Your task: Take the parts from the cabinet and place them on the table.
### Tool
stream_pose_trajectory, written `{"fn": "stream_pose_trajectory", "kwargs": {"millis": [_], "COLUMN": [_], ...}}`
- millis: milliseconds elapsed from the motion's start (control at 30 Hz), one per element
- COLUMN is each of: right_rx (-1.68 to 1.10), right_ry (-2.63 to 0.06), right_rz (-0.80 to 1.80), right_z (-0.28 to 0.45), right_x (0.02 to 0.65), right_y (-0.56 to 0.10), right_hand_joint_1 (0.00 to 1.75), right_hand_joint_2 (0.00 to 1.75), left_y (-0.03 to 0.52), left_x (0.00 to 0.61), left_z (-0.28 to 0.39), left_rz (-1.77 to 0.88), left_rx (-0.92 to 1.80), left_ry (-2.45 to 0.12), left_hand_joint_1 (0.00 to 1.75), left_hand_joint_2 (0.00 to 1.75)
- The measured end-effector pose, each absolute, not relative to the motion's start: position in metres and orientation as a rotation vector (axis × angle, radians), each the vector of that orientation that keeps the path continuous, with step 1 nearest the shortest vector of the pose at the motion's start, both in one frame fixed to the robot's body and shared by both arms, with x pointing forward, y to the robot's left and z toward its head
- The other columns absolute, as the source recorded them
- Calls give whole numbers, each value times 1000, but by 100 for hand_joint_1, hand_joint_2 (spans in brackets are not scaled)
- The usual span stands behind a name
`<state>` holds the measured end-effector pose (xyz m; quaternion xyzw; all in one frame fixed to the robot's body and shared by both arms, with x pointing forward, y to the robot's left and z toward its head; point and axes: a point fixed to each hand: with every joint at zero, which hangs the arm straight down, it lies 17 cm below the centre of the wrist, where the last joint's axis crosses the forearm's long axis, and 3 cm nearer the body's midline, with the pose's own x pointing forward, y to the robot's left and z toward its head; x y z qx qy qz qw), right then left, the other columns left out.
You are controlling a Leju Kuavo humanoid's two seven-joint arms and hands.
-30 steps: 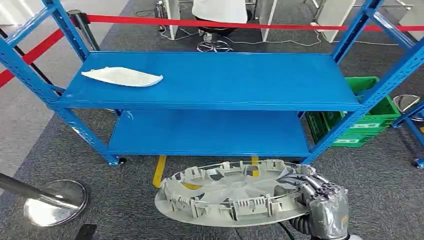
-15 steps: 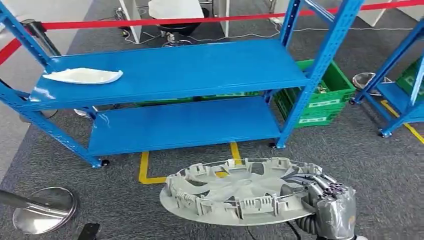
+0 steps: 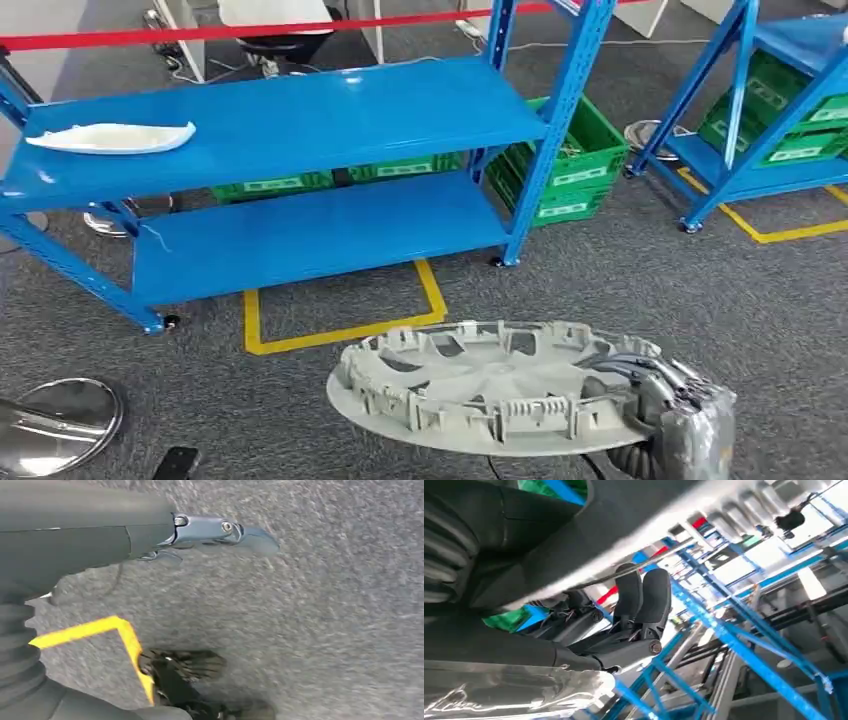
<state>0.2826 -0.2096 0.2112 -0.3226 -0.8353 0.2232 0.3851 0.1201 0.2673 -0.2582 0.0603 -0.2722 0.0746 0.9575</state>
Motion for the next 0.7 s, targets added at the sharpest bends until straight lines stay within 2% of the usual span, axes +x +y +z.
{"fn": "stream_pose_trajectory", "kwargs": {"millis": [700], "right_rx": [-902], "right_ry": [-2088], "right_rz": [528], "right_z": [213], "right_x": [264], "right_y": [-243], "right_hand_joint_1": [175], "right_hand_joint_2": [175], "left_y": [272], "left_x": [102], "left_z": [-262], "left_rz": [46], "left_rx": [119], "left_ry": [-535], "left_hand_joint_1": [0], "left_hand_joint_2": [175]}}
